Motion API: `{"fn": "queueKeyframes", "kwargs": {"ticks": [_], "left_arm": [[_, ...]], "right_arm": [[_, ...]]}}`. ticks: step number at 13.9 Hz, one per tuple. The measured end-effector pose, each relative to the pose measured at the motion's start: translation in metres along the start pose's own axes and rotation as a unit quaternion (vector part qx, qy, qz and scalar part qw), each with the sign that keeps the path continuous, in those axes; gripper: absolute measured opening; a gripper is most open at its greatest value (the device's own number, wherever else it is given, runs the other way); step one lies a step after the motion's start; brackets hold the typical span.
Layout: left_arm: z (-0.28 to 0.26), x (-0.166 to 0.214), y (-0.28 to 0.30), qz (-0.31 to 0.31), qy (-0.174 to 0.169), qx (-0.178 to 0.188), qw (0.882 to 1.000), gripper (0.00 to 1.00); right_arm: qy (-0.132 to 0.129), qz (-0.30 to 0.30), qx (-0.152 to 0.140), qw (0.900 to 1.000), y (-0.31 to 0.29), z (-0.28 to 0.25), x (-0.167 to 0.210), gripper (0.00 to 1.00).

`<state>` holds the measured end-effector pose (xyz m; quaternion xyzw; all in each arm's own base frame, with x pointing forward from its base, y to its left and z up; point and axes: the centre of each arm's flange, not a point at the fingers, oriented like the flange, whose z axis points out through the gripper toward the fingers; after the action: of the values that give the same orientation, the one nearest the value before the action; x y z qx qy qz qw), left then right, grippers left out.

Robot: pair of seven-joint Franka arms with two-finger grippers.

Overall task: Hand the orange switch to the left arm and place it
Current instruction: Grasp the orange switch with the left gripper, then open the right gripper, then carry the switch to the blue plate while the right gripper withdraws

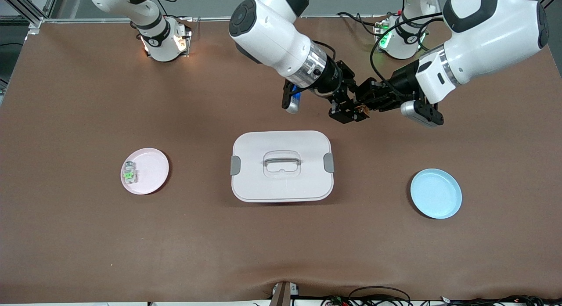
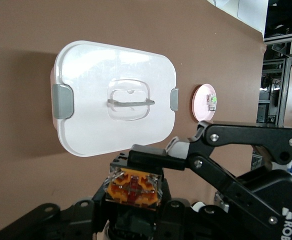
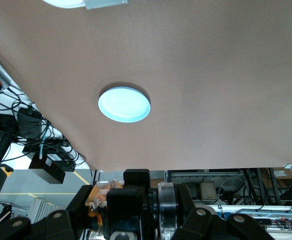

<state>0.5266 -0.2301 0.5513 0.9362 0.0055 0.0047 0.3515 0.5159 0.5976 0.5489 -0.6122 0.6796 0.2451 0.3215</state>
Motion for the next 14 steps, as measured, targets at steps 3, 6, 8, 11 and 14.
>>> {"fn": "queueKeyframes", "kwargs": {"ticks": [3,6,8,11,14], "left_arm": [[-0.027,0.022,-0.043,0.053,0.024,0.035,0.998,0.40],[-0.040,0.043,-0.082,0.101,0.024,0.091,0.990,0.40],[-0.037,0.053,-0.095,0.142,0.004,0.128,0.982,0.40],[-0.034,0.068,-0.126,0.210,-0.030,0.167,0.963,0.40],[-0.033,0.078,-0.167,0.294,-0.075,0.210,0.930,0.40]], "right_arm": [[0.009,0.000,-0.005,1.000,-0.003,0.001,0.003,0.99],[0.012,-0.006,-0.007,1.000,-0.002,0.000,0.003,1.00],[0.028,-0.072,-0.006,0.997,-0.001,0.001,0.004,1.00],[0.072,-0.204,0.000,0.976,0.006,0.004,0.004,1.00],[0.098,-0.319,-0.021,0.943,0.005,-0.003,0.006,1.00]]}}
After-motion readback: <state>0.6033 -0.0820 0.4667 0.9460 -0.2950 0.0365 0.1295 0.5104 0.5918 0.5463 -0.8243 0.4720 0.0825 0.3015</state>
